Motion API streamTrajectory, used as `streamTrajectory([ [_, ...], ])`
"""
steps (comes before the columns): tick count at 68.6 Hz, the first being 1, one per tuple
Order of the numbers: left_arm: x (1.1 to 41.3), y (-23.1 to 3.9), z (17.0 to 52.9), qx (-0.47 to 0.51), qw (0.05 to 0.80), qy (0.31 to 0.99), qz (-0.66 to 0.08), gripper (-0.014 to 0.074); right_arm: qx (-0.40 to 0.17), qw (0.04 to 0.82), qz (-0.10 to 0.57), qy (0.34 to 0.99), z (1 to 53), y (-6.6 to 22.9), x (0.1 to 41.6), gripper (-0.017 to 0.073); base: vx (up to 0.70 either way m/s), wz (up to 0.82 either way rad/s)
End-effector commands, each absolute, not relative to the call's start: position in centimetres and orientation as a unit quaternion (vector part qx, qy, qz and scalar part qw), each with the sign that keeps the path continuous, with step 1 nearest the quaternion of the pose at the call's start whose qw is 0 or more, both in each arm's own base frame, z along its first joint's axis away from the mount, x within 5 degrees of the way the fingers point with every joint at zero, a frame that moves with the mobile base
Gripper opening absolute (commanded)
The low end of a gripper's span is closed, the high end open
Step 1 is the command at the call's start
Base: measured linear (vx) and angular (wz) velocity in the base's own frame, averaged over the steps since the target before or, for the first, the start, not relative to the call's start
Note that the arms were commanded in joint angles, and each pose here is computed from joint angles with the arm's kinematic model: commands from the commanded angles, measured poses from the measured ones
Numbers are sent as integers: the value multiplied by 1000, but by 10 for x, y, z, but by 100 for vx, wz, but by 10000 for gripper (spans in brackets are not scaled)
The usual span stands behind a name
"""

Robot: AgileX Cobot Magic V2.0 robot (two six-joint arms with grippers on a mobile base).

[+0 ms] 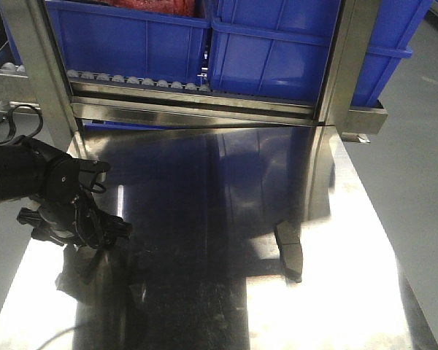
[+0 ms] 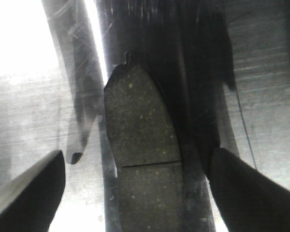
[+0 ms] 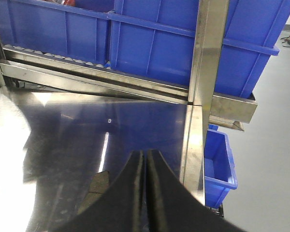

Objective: Move and align brake pads A on conveyor
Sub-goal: 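Lower the left gripper onto the brake pad nearest it and close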

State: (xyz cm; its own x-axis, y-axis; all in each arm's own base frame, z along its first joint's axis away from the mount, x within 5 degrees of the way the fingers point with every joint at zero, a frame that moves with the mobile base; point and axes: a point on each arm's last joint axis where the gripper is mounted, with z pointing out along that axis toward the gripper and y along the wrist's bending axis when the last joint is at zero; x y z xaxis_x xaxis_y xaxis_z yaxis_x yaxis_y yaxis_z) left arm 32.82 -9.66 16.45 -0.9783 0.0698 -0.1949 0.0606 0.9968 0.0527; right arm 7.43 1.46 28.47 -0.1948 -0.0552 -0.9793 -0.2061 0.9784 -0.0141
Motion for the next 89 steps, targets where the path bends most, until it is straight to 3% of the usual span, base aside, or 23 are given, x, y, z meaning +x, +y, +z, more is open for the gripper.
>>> streamTrajectory([
  [1,332,-96,180,31,128,991,17,578,-90,662,60,742,299,16,76,-9,0,0],
  [18,331,-96,180,39,122,992,20,523,-90,662,60,742,299,16,76,-9,0,0],
  [43,331,-97,180,35,118,992,11,211,-90,662,60,742,299,16,76,-9,0,0],
  [53,332,-98,180,36,125,992,9,125,-90,662,60,742,299,16,76,-9,0,0],
  [65,328,-104,186,55,147,988,1,112,-90,662,60,742,299,16,76,-9,0,0],
  [74,312,-111,199,73,206,975,-24,114,-90,662,60,742,299,16,76,-9,0,0],
  [89,272,-100,228,83,297,949,-58,116,-90,662,60,742,299,16,76,-9,0,0],
])
